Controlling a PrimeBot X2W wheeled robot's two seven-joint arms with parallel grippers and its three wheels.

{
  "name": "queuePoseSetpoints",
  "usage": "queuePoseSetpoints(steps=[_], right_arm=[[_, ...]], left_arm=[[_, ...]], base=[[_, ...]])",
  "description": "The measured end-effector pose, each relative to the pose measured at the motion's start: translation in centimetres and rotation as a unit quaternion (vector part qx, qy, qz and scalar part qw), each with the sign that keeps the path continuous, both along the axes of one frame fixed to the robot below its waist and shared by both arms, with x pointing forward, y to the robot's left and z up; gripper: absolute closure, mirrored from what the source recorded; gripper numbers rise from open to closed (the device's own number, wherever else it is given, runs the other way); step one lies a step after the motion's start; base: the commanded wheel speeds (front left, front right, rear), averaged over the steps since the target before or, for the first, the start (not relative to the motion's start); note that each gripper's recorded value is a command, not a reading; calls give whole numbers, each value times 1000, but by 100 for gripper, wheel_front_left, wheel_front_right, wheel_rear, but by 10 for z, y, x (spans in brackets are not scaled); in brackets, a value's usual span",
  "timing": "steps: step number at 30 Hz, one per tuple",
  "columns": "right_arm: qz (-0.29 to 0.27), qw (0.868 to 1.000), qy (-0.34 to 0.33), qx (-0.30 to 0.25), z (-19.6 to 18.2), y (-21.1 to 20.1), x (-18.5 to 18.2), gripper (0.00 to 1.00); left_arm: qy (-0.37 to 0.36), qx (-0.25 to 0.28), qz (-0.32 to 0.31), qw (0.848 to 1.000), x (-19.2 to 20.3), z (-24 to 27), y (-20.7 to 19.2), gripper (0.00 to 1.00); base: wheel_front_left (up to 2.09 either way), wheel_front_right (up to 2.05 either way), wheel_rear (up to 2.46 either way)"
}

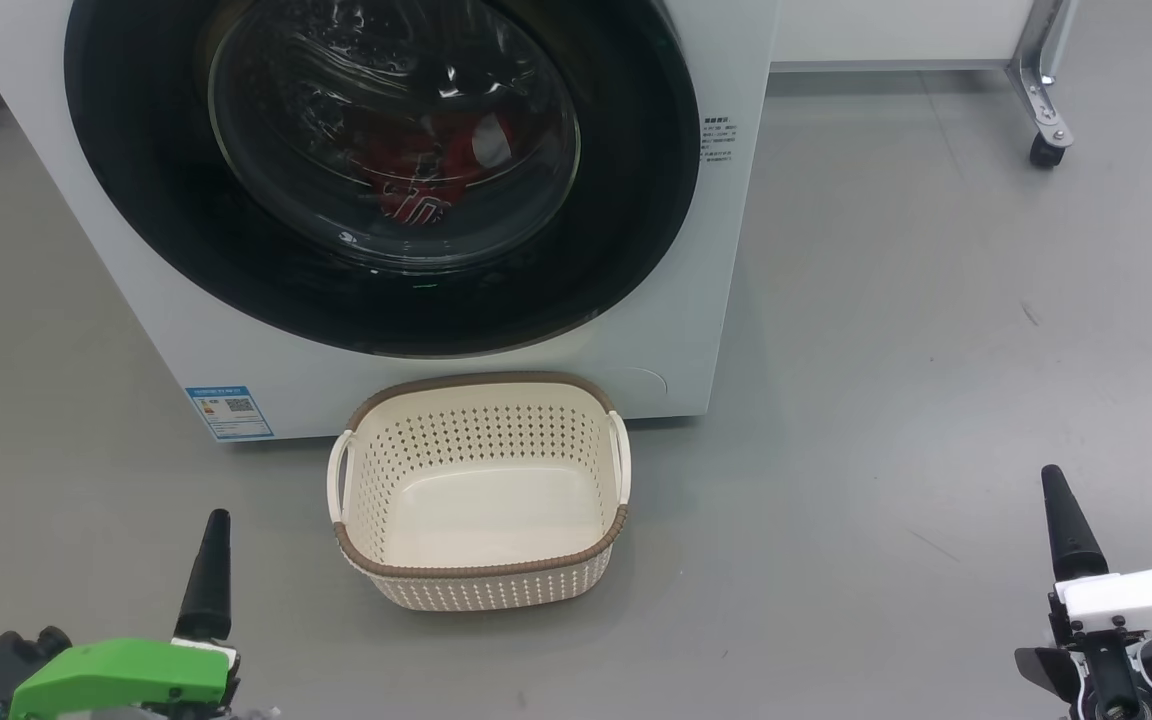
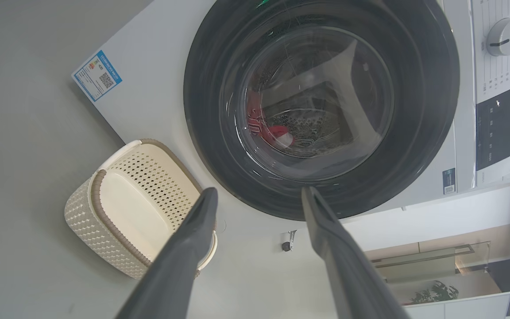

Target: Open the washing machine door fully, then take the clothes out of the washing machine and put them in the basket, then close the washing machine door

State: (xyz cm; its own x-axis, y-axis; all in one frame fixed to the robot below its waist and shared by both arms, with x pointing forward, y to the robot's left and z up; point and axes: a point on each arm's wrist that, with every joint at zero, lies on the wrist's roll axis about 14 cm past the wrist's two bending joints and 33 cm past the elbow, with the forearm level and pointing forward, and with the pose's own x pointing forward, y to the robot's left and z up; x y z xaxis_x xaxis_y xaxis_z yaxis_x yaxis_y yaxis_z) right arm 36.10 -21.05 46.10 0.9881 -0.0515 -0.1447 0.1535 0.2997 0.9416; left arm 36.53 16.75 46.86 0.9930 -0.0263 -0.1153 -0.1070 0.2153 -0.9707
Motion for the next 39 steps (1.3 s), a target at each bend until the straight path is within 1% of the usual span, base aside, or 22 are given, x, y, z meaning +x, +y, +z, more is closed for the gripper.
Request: queuePoseSetpoints(steps=[6, 15, 20, 24, 26, 30, 31, 32, 33, 39], right_arm=[[17, 998, 0, -67, 1, 0, 0, 0], [36, 985, 9, -168, 0, 0, 1, 0], [51, 972, 15, -230, -2, 1, 0, 0], [62, 959, 22, -275, -5, 3, 0, 0], [66, 953, 25, -295, -6, 4, -1, 0], [75, 941, 27, -329, -8, 8, -2, 0], [75, 941, 27, -329, -8, 8, -2, 0], [77, 938, 28, -337, -9, 9, -2, 0], [82, 931, 28, -354, -10, 12, -3, 0], [93, 913, 26, -396, -12, 18, -5, 0]], left_arm=[[-4, 64, -9, 998, -1, 0, 3, 0], [-4, 144, -16, 989, -2, 0, 3, 0], [-8, 201, -18, 980, -1, 2, 7, 0], [-6, 234, -16, 972, -1, 2, 8, 0], [-7, 262, -23, 965, -1, 2, 6, 0], [-11, 299, -32, 954, -2, 2, 1, 0], [-11, 299, -32, 954, -2, 2, 1, 0], [-11, 310, -32, 950, -2, 2, 0, 0], [-15, 327, -36, 944, -2, 3, -2, 0], [-24, 377, -45, 925, -2, 4, -8, 0]], base=[[0, 0, 0], [0, 0, 0], [0, 0, 0], [0, 0, 0], [0, 0, 0], [0, 0, 0], [0, 0, 0], [0, 0, 0], [0, 0, 0], [0, 0, 0]])
